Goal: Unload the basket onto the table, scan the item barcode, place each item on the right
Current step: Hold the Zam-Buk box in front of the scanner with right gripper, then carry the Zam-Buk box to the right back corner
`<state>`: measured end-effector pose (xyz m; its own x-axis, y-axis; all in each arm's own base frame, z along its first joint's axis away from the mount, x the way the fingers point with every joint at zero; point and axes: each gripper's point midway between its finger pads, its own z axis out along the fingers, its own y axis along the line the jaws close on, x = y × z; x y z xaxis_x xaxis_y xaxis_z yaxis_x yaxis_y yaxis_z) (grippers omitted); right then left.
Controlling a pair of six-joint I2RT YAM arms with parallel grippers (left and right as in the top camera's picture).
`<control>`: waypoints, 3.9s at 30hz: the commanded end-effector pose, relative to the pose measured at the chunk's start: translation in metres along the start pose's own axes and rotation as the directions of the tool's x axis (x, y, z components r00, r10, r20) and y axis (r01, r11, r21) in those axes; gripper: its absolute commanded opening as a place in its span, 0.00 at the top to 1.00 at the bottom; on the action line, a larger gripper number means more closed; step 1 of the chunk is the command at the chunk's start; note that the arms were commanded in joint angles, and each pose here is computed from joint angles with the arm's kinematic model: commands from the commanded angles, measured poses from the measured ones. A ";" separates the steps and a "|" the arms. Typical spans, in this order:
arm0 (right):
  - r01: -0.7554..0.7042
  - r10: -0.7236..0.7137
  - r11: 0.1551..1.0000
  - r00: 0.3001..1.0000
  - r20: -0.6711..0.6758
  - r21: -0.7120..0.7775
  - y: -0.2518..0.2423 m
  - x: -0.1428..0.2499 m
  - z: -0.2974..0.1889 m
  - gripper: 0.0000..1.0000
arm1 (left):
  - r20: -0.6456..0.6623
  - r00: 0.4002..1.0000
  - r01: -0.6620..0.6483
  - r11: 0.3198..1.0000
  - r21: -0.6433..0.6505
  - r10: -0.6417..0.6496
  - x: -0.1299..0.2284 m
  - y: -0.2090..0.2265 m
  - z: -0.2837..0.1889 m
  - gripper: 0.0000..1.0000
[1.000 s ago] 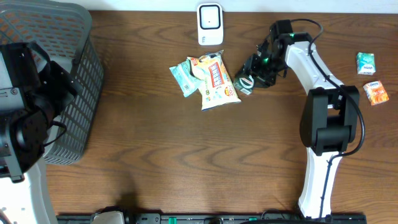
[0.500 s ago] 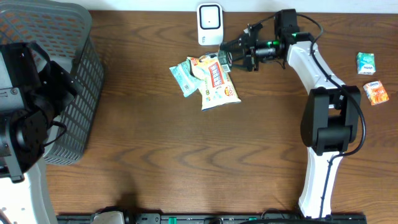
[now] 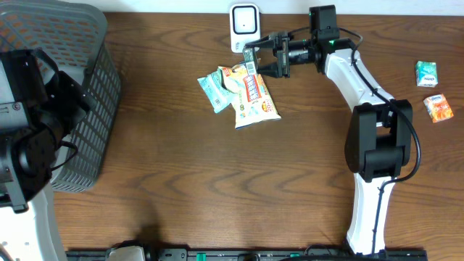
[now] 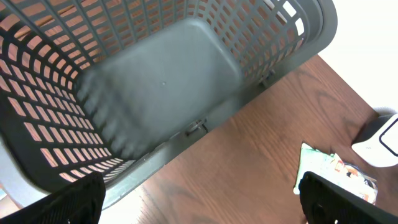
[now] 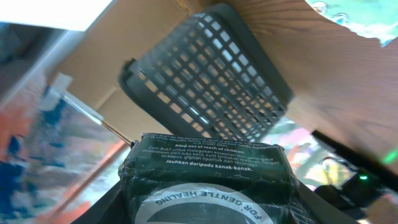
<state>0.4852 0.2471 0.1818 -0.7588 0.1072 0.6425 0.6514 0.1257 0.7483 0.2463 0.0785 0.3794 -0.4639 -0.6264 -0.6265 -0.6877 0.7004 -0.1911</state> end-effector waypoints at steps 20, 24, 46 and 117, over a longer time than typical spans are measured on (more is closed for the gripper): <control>0.184 -0.185 0.983 0.966 0.180 0.022 0.017 -0.022 0.032 0.63 | 0.006 1.000 0.014 1.000 -0.003 -0.014 -0.002 0.001 -0.001 0.02; 0.398 -0.408 0.913 0.879 0.246 0.089 0.021 -0.028 0.054 0.60 | 0.006 1.000 0.014 1.000 -0.003 -0.014 -0.002 0.001 -0.001 0.02; 0.369 -0.919 0.368 0.006 0.394 0.853 0.066 -0.077 -0.023 0.61 | 0.005 1.000 0.013 1.000 -0.003 -0.013 -0.002 0.001 -0.001 0.02; -0.466 -0.966 0.204 0.047 0.254 0.861 -0.010 -0.119 -0.382 0.51 | 0.005 1.000 0.013 1.000 -0.003 -0.013 -0.002 0.001 -0.001 0.02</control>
<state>0.5851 -0.0983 0.1727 -0.6295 0.0908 -0.7717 0.4525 0.8502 -0.2690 0.2465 0.0784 0.3793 -0.4645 -0.6263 -0.6261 -0.6873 0.7007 -0.1912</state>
